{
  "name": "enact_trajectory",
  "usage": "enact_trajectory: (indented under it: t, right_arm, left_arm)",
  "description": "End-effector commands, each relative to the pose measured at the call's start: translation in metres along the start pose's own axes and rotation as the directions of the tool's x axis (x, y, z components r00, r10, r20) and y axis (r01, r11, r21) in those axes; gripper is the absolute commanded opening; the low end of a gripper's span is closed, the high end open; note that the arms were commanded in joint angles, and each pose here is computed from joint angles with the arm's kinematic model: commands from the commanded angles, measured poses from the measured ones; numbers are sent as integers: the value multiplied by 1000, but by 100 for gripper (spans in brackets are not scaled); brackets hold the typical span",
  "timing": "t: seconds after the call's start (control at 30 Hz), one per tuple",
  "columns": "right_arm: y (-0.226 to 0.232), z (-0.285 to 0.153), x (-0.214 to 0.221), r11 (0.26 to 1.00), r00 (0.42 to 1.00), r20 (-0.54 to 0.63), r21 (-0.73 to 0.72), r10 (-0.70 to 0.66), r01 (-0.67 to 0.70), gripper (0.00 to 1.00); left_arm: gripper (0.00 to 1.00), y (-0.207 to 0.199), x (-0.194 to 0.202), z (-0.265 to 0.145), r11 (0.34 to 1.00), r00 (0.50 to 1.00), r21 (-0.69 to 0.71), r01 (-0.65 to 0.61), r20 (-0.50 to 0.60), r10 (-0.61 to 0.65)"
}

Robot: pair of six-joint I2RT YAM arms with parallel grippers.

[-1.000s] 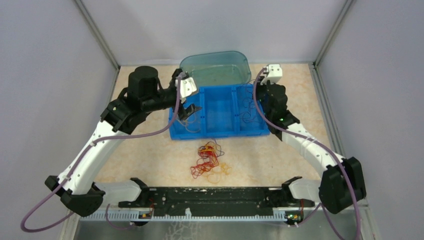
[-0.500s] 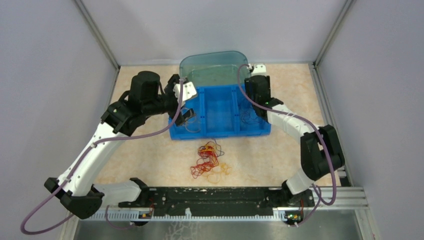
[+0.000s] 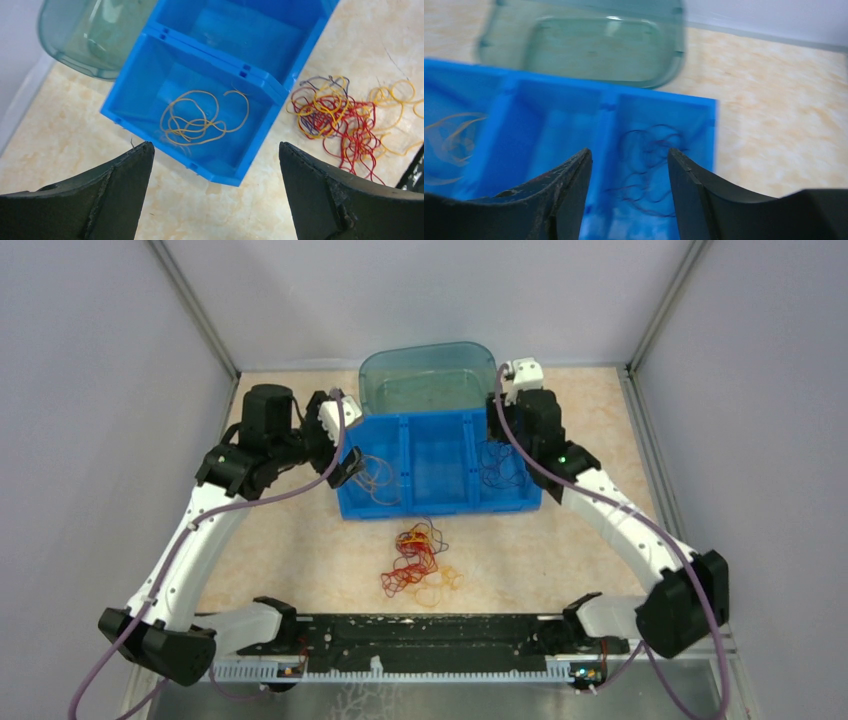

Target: Untangle the cables

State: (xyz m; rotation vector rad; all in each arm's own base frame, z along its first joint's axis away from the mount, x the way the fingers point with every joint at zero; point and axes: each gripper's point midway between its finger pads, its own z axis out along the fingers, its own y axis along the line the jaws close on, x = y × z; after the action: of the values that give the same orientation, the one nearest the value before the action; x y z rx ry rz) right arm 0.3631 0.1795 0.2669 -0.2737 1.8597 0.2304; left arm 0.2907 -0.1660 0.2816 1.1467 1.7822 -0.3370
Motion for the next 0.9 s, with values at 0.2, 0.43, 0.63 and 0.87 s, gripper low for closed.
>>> enact_trajectory:
  t: [0.2,0.43,0.63,0.87]
  right_arm:
    - [139,-61,117,858,982,-180,-494,56,-139,36]
    - [153,-53,159,837,975,-218,-526,39,-151,34]
    - [161,-35,173,829,982,-190,-551,-16,-93,37]
    - [157,-21,185,848,977,-194,-529,-88,-28,37]
  left_arm:
    - [100,-36,38,-1,991,996,102,-89,15,88]
    - [99,-51,52,-5,985,995,142,-98,8,98]
    - [99,-62,62,-7,977,994,187,-103,-11,107]
    - [99,-66,62,-13,973,994,210,-98,-28,107]
